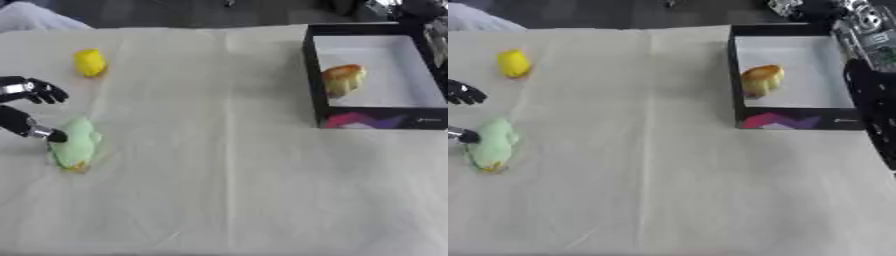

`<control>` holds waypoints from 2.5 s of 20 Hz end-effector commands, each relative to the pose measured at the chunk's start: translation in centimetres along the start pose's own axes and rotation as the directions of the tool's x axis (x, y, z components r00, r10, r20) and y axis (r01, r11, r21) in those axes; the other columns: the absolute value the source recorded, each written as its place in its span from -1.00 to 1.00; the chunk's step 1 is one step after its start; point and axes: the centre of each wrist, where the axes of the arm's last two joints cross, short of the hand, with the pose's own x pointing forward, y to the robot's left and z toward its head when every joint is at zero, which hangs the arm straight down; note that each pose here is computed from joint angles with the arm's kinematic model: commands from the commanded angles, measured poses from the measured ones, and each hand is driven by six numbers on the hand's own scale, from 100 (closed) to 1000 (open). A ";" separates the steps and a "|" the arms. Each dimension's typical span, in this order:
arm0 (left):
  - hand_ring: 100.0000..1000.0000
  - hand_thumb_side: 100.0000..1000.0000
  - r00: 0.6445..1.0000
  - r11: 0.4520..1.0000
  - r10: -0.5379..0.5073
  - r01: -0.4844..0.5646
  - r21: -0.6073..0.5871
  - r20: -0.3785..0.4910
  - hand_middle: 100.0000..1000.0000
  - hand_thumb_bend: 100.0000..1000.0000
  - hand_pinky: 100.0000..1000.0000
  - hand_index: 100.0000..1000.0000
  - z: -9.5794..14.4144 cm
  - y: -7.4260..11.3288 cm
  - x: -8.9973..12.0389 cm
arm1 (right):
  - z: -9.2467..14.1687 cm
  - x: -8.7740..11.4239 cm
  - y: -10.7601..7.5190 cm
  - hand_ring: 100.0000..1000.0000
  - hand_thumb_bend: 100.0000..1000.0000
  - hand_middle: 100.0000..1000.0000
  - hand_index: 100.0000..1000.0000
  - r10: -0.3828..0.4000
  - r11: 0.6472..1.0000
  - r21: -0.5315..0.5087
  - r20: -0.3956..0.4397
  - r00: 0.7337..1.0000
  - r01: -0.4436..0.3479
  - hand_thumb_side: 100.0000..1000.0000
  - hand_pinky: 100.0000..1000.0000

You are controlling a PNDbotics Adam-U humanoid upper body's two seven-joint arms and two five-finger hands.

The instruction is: Pick up the objects with one hand, pass them to the other hand, and then place them into the box on the other side of the table.

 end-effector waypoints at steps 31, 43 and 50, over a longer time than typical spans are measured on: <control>0.51 -0.89 0.983 0.984 -0.180 0.180 0.001 -0.033 0.32 -0.82 0.63 0.46 -0.5 1.0 1.6 | 0.5 0.1 -0.8 1.00 -1.00 0.72 1.00 0.027 1.000 -0.004 -0.035 0.999 -0.027 -0.31 0.97; 0.32 -1.00 0.964 0.901 -0.265 0.243 0.358 0.013 0.15 -0.97 0.50 0.29 2.2 4.7 5.7 | -1.5 1.6 -0.3 1.00 -1.00 0.75 1.00 0.002 1.000 0.018 0.052 0.999 -0.003 -0.29 0.96; 0.28 -1.00 0.959 0.803 -0.284 0.237 0.546 0.001 0.11 -0.90 0.46 0.27 -0.5 2.4 9.5 | -6.7 3.2 3.1 1.00 -1.00 0.82 1.00 -0.003 0.972 0.233 0.118 0.993 -0.025 -0.45 0.97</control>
